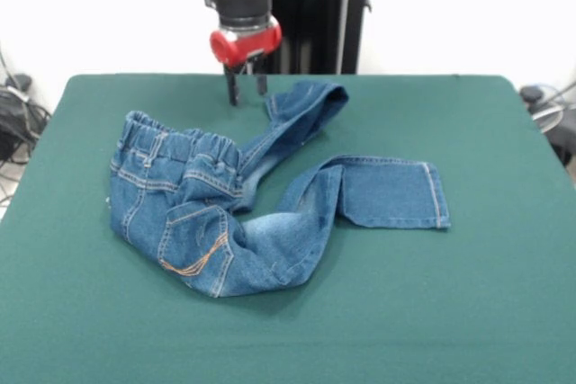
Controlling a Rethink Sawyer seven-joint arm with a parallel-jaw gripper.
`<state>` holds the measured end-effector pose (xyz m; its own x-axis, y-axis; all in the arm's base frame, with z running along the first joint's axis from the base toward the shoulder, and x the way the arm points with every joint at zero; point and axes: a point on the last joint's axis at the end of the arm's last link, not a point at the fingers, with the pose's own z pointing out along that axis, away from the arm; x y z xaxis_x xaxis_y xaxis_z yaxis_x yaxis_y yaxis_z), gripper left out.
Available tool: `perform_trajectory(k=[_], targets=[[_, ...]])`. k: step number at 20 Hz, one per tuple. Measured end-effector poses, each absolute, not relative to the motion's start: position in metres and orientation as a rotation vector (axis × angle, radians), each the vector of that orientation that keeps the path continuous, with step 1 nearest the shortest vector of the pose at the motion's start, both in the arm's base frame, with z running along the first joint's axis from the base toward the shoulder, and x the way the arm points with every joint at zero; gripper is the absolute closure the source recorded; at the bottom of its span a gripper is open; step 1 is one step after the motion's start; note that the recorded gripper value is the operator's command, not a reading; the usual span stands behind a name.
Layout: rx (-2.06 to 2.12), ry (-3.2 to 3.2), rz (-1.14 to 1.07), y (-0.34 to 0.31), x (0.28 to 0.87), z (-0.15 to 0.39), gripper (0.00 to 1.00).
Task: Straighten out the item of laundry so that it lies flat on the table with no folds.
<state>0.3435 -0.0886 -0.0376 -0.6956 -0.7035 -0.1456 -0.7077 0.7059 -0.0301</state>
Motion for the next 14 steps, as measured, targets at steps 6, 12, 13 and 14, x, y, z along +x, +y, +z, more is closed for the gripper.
perform_trajectory(k=[6,12,13,14], targets=[[-1.159,2.757,0.078,-0.08,0.336,-0.052,0.0],[-1.16,2.745,0.082,-0.082,0.334,-0.053,0.0],[-1.158,2.742,0.084,-0.082,0.334,-0.053,0.0],[-1.156,2.741,0.086,-0.083,0.334,-0.053,0.0]])
